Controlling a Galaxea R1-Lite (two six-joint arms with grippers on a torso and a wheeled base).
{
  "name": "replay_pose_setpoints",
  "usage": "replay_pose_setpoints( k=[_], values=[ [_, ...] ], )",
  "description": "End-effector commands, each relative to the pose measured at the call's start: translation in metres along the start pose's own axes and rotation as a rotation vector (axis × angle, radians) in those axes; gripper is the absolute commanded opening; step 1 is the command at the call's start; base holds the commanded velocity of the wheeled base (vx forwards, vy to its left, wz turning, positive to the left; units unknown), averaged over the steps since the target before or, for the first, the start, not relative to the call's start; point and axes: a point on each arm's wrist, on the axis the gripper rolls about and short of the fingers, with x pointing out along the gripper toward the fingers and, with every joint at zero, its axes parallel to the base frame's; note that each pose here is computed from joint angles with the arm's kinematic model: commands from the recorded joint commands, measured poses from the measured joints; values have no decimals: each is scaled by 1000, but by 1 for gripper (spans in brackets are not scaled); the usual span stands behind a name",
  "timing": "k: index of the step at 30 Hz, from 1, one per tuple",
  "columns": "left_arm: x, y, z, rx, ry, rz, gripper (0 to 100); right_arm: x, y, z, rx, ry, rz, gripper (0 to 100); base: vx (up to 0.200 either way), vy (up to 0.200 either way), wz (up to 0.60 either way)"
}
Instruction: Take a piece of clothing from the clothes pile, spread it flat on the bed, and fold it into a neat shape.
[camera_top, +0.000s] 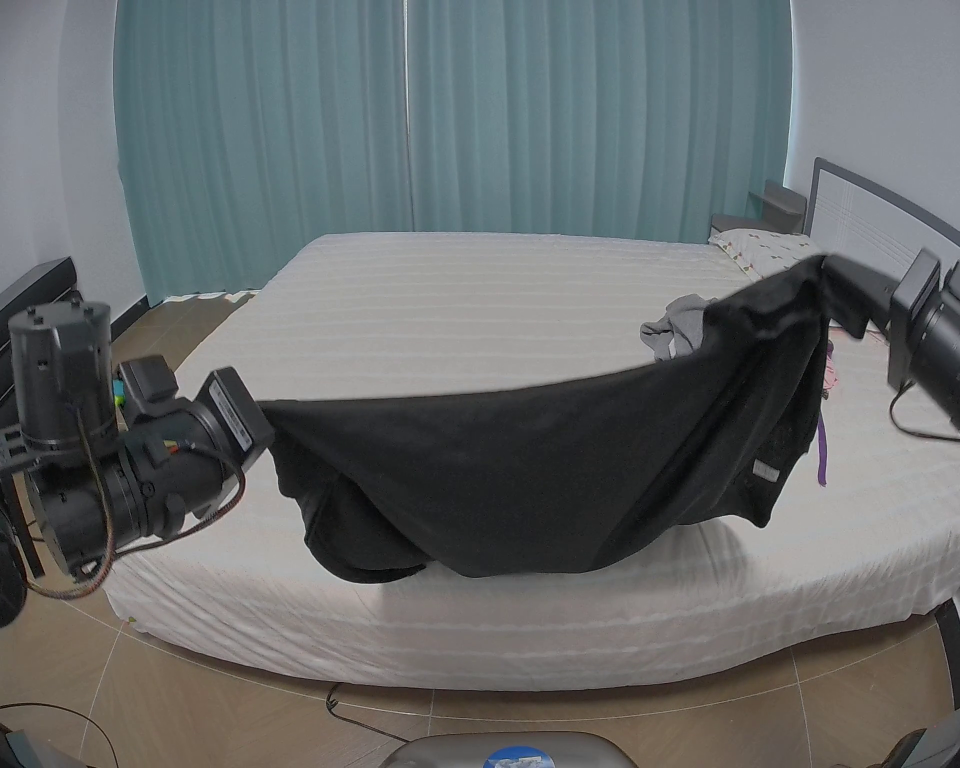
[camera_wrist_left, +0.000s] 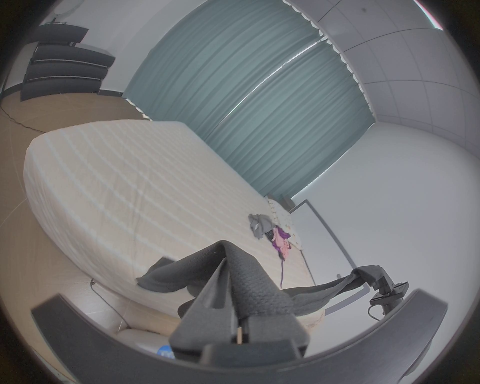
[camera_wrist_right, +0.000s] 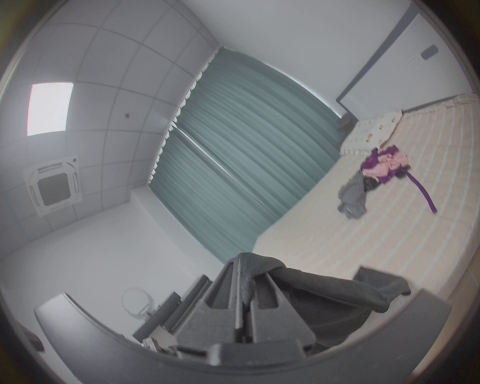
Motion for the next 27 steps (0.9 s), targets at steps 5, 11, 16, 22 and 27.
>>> replay_pose_setpoints(
  k=[5, 11, 16, 22, 27],
  values=[
    [38, -48, 40, 3, -47, -40, 0, 45, 34, 45, -26, -113, 28, 0, 0, 0, 0],
    [87, -44, 57, -17, -87, 11, 0, 97, 6, 24, -43, -59, -64, 0, 0, 0, 0],
    [115, -34, 58, -21, -87, 56, 0, 125, -11, 8, -47, -43, -84, 0, 0, 0, 0],
    [139, -23, 51, -22, -65, 93, 0, 144, -21, 2, -48, -57, -85, 0, 0, 0, 0],
    [160, -12, 55, -30, -72, 121, 0, 157, -30, -6, -48, -48, -94, 0, 160, 0, 0]
  ],
)
